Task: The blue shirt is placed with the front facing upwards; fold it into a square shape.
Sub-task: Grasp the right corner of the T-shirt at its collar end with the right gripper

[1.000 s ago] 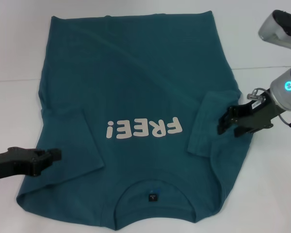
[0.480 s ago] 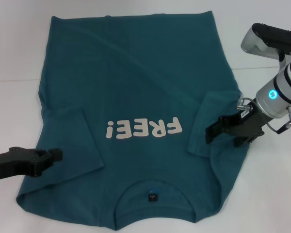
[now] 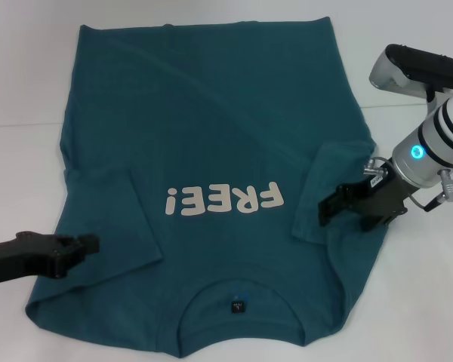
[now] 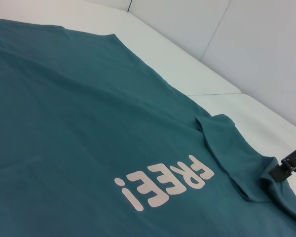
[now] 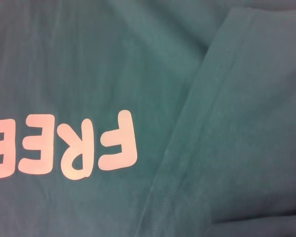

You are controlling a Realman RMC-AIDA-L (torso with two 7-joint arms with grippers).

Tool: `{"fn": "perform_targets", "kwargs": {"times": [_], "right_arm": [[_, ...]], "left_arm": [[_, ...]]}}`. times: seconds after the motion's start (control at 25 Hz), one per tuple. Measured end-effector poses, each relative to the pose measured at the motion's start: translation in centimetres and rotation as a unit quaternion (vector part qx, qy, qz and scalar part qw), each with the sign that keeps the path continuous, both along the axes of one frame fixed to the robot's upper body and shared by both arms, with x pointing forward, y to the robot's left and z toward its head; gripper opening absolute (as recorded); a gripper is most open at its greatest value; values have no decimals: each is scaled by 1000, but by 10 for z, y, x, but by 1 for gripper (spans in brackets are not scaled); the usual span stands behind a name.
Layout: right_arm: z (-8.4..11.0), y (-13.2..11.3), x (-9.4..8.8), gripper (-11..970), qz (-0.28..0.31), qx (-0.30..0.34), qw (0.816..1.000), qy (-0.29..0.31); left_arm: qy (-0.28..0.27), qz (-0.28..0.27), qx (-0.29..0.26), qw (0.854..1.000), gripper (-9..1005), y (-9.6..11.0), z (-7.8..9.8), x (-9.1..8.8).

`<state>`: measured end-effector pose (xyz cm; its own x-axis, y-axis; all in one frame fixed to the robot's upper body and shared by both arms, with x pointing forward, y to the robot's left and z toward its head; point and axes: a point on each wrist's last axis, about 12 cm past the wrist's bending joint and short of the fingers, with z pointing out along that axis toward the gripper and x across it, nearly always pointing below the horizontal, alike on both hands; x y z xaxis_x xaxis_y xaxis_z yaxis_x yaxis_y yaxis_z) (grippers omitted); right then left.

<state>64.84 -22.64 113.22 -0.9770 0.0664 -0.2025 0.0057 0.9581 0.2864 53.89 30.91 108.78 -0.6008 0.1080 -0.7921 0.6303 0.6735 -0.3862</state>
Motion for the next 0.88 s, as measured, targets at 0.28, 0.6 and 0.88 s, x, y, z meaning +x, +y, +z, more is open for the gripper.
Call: {"fn": "perform_targets", "kwargs": {"times": [0.28,0.6,0.88], "right_arm": [[-6,0,1,835,-1,-3,1000,5],[-7,1,2,831,1,-6,1000,6],[-8,2,3,826,1,-5,1000,15]], "left_arm": [[1,-1,-1,1000,47,-1,-1,1],[1,-2,-1,1000,46,-1,-1,2],[-2,-3,0,1000,45,-1,-1,1]]}}
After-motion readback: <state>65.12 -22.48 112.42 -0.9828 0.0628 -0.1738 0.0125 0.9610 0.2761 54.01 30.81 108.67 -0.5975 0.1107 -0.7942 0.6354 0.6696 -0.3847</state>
